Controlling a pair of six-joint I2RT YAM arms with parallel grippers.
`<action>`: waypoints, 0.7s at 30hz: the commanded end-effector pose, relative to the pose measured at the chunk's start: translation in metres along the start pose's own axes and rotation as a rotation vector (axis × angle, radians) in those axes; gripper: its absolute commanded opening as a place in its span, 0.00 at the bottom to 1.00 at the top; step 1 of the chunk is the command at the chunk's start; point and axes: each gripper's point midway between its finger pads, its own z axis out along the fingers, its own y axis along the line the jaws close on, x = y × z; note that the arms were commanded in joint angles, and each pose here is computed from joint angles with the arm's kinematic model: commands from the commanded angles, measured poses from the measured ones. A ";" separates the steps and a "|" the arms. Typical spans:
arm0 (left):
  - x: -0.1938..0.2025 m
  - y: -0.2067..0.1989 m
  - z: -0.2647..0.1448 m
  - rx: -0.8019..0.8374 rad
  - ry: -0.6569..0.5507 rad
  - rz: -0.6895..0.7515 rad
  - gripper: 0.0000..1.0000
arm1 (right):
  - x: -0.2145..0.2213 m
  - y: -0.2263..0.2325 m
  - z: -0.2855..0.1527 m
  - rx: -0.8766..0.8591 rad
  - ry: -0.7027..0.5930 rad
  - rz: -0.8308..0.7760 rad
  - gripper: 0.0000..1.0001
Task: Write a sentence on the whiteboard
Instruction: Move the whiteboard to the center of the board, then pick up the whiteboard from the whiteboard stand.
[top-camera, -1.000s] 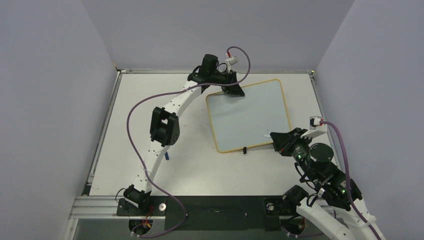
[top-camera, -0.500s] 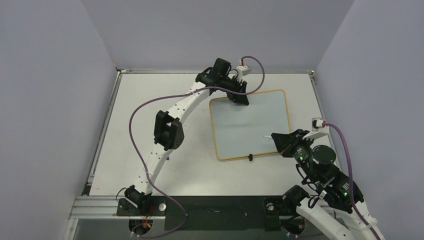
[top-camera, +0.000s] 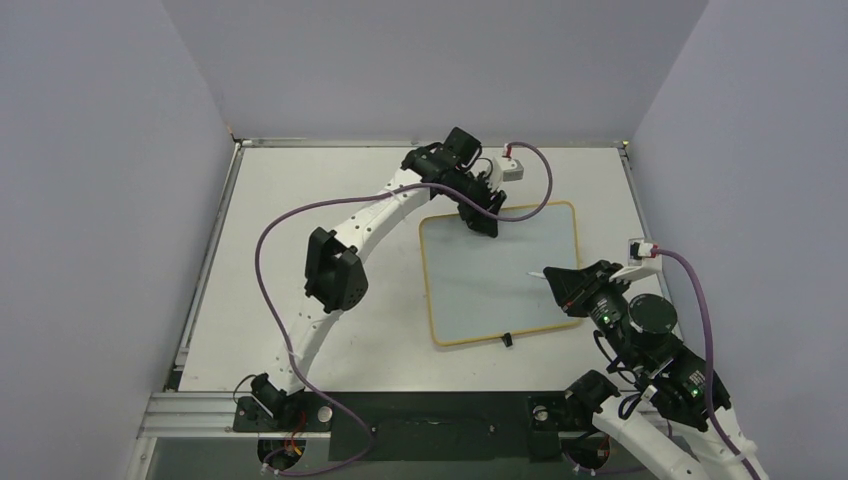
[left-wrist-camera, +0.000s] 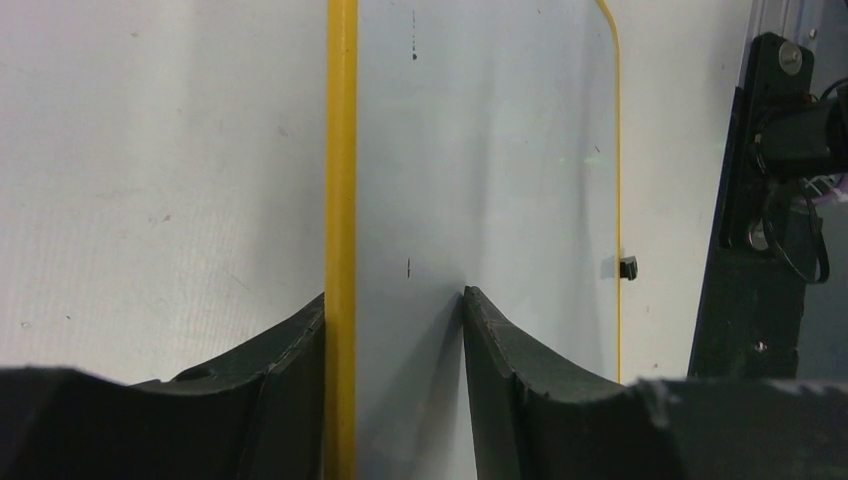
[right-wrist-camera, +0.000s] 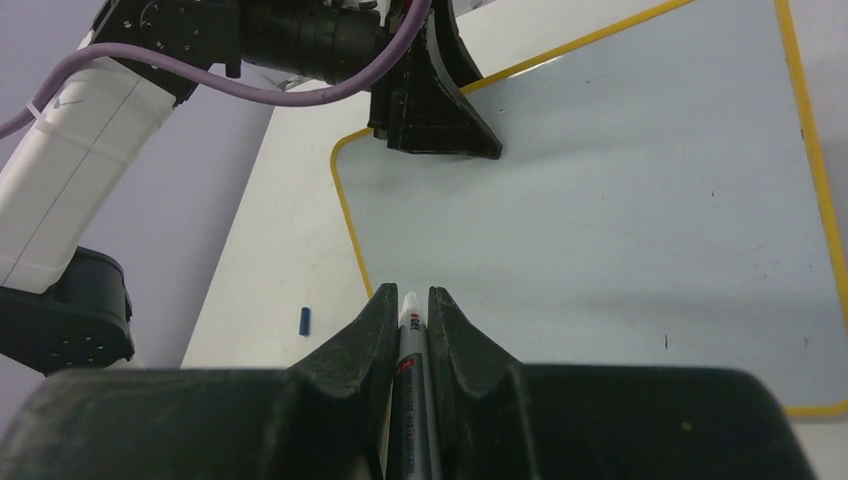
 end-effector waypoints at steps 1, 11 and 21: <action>0.029 -0.046 -0.017 0.097 0.121 0.076 0.00 | -0.018 0.015 -0.006 -0.052 -0.052 0.036 0.00; 0.077 -0.039 -0.069 -0.019 0.033 -0.009 0.00 | -0.016 0.024 -0.002 -0.092 -0.040 0.061 0.00; 0.027 -0.034 -0.083 -0.114 -0.171 -0.127 0.00 | -0.019 0.028 -0.004 -0.111 -0.052 0.076 0.00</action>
